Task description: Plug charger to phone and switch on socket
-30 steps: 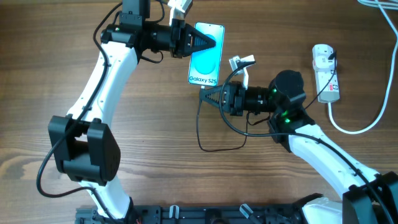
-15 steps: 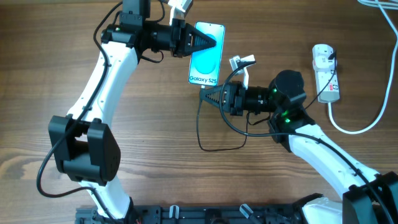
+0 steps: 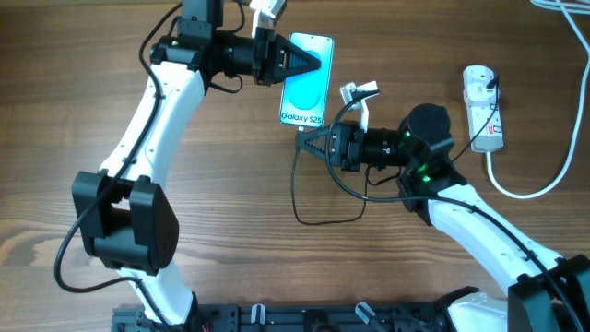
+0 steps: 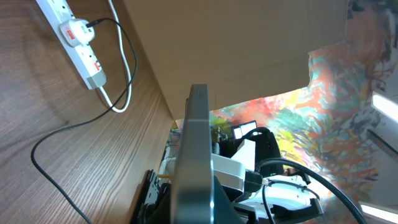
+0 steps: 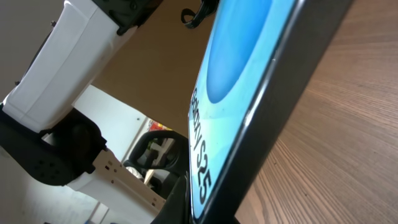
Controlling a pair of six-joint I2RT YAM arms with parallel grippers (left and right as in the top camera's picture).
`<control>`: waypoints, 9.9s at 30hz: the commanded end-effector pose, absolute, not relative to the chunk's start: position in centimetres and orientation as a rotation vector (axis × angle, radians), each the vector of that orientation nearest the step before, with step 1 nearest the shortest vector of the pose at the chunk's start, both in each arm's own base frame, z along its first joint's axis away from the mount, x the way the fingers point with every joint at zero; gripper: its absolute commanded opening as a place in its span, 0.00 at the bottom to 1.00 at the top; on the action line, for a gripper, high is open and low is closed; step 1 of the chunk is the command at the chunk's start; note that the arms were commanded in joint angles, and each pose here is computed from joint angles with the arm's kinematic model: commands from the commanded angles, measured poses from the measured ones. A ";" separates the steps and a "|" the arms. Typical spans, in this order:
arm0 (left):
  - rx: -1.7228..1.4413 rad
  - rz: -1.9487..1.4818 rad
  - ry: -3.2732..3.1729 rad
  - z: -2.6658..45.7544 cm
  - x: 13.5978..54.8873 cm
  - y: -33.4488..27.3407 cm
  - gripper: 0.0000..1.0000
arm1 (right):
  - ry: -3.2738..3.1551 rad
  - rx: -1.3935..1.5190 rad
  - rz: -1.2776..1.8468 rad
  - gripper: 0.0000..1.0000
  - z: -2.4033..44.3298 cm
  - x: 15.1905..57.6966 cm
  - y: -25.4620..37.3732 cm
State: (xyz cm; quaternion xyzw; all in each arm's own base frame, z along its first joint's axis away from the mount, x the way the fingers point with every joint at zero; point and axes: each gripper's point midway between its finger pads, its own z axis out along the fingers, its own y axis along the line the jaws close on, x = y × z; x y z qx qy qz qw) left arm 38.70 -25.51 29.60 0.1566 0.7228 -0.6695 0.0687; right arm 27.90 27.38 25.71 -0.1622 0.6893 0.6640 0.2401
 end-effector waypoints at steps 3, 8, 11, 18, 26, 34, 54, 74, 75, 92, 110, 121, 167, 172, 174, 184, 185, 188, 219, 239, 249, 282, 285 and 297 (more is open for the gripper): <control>0.552 -2.055 2.136 31.6 37.2 -26.5 0.04 | 1.886 -0.402 1.800 0.05 25.6 28.7 27.1; 0.556 -2.054 2.133 31.6 37.2 -26.5 0.04 | 1.884 -0.403 1.800 0.05 25.6 28.7 27.1; 0.577 -2.042 2.118 31.6 37.2 -26.5 0.04 | 1.864 -0.415 1.797 0.05 25.9 28.7 27.1; 0.577 -2.043 2.117 31.6 37.2 -26.5 0.04 | 1.864 -0.416 1.797 0.05 25.9 28.7 27.1; 0.613 -2.024 2.091 31.5 37.2 -26.4 0.04 | 1.864 -0.420 1.799 0.04 25.9 28.6 27.1; 0.614 -2.022 2.091 31.5 37.1 -26.4 0.04 | 1.864 -0.420 1.799 0.05 25.9 28.6 27.1; 0.643 -2.005 2.072 31.3 37.0 -26.4 0.04 | 1.853 -0.440 1.805 0.05 26.1 28.4 27.1; 0.647 -2.003 2.070 31.3 37.0 -26.4 0.04 | 1.833 -0.469 1.823 0.05 26.6 28.0 27.2; 0.647 -2.003 2.069 31.3 37.0 -26.4 0.04 | 1.835 -0.466 1.826 0.05 26.7 28.0 27.2; 0.647 -2.003 2.069 31.3 37.0 -26.4 0.04 | 1.827 -0.417 1.820 0.04 27.0 28.7 26.8; 0.682 -2.012 2.067 31.2 36.3 -27.3 0.04 | 1.790 -0.323 1.781 0.05 27.7 30.4 25.8; 0.676 -2.015 2.099 30.2 35.3 -27.0 0.04 | 1.748 -0.304 1.766 0.05 28.6 31.1 24.7; 0.628 -2.032 2.201 28.8 33.3 -26.7 0.04 | 1.694 -0.239 1.688 0.04 29.2 33.0 23.1; 0.688 -2.031 2.200 28.6 32.4 -27.8 0.04 | 1.697 -0.218 1.687 0.05 29.1 33.5 22.8; 0.685 -2.033 2.203 28.6 32.3 -27.8 0.04 | 1.696 -0.218 1.687 0.05 29.1 33.5 22.8; 0.686 -2.024 2.222 28.3 31.9 -27.7 0.04 | 1.694 -0.219 1.690 0.05 29.5 33.6 22.8; 0.686 -2.023 2.222 28.3 31.9 -27.7 0.04 | 1.706 -0.212 1.706 0.05 29.4 33.5 22.9; 0.687 -2.008 2.229 28.1 32.0 -27.6 0.04 | 1.771 -0.263 1.761 0.11 28.4 32.3 23.4; 0.450 -1.585 2.514 22.9 36.3 -23.0 0.04 | 1.903 -0.324 1.802 0.45 25.8 30.8 23.9; 0.072 -1.259 2.824 9.0 38.7 -20.6 0.04 | 2.052 -0.249 1.791 0.50 22.6 30.5 23.8; 0.042 -1.263 2.871 3.6 39.7 -20.8 0.04 | 2.074 -0.243 1.783 0.50 22.0 30.4 23.7; -0.049 -1.194 3.022 -2.8 38.5 -19.9 0.31 | 2.072 -0.246 1.780 0.50 22.0 30.4 23.7; -0.052 -1.186 3.028 -2.9 38.4 -19.8 0.37 | 2.070 -0.251 1.776 0.50 22.0 30.4 23.7; -0.128 -1.026 3.072 -4.0 38.8 -18.4 0.65 | 2.062 -0.270 1.768 0.50 22.0 30.4 23.7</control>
